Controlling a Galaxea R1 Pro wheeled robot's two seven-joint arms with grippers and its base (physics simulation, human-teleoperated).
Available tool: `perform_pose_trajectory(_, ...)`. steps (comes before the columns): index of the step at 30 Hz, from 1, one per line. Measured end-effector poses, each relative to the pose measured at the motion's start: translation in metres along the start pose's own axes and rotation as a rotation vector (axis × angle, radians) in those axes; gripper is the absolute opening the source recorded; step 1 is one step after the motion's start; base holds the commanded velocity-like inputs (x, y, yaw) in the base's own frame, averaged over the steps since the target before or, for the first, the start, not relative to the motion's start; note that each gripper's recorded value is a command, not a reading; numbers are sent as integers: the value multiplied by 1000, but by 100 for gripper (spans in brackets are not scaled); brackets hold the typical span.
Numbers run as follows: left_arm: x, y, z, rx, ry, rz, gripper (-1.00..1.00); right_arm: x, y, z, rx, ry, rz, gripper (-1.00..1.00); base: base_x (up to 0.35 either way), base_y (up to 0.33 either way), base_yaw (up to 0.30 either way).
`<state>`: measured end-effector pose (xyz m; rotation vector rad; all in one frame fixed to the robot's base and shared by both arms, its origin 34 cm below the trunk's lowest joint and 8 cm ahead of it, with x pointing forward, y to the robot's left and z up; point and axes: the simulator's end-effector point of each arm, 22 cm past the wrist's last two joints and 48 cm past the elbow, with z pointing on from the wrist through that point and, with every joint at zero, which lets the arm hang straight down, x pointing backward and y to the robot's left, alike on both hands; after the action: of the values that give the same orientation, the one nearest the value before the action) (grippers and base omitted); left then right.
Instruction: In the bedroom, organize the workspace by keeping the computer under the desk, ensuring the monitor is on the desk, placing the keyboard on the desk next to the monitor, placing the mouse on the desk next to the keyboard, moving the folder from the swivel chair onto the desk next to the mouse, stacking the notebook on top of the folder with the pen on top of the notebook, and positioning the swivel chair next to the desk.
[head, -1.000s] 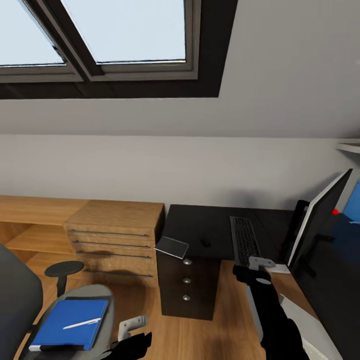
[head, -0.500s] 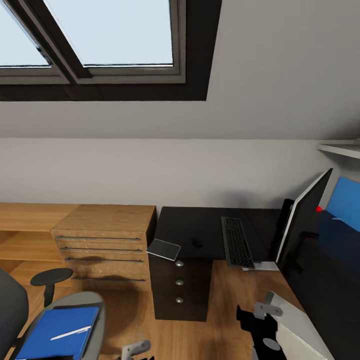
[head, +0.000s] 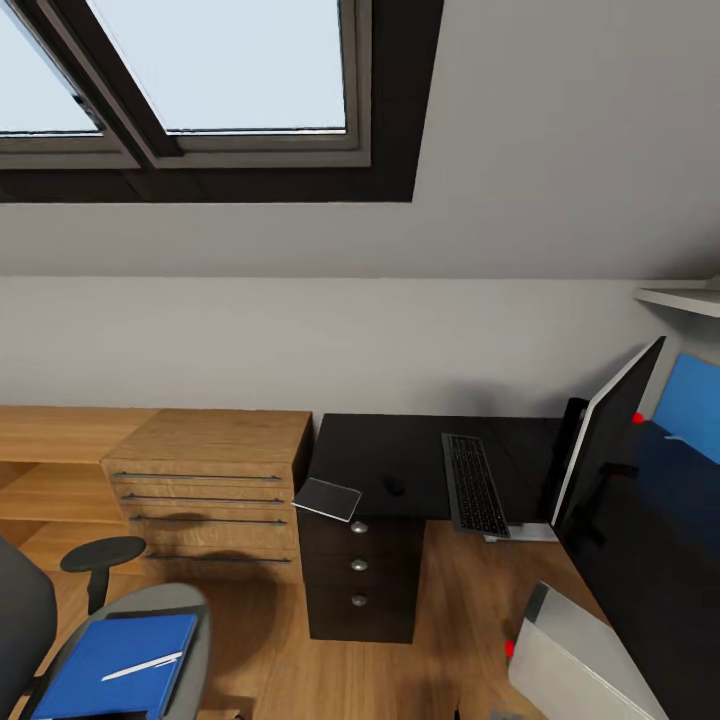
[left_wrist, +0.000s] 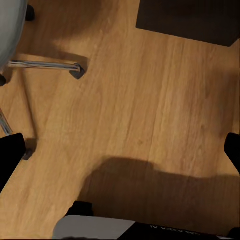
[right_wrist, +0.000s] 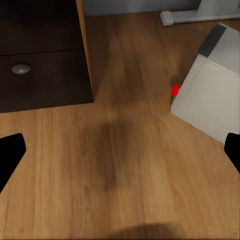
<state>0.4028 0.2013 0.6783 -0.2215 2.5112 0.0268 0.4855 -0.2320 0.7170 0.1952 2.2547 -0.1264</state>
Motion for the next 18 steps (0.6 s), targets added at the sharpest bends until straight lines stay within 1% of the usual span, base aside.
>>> perform_pose_trajectory(4, 6, 1, 0, -2, 9, 2, 100, 7, 1, -2, -3, 0, 3, 100, 0, 0, 0)
perform_pose_trajectory(5, 7, 1, 0, -2, 10, 2, 100, 6, 1, -2, -3, -8, 4, 100, 0, 0, 0)
perform_pose_trajectory(6, 9, 1, 0, -3, 13, 3, 100, -3, -1, -4, -1, -71, 18, 100, 0, 0, 0)
perform_pose_trajectory(10, 10, 1, 0, -2, 14, 3, 100, 4, 0, -7, -3, -74, 22, 100, 0, 0, -61)
perform_pose_trajectory(13, 10, 1, 0, -2, 13, 3, 100, 8, 0, -8, -4, -68, 21, 100, 0, 0, -196)
perform_pose_trajectory(18, 9, 1, 0, -2, 11, 2, 100, 16, 1, -10, -7, -54, 20, 100, 0, 0, -260)
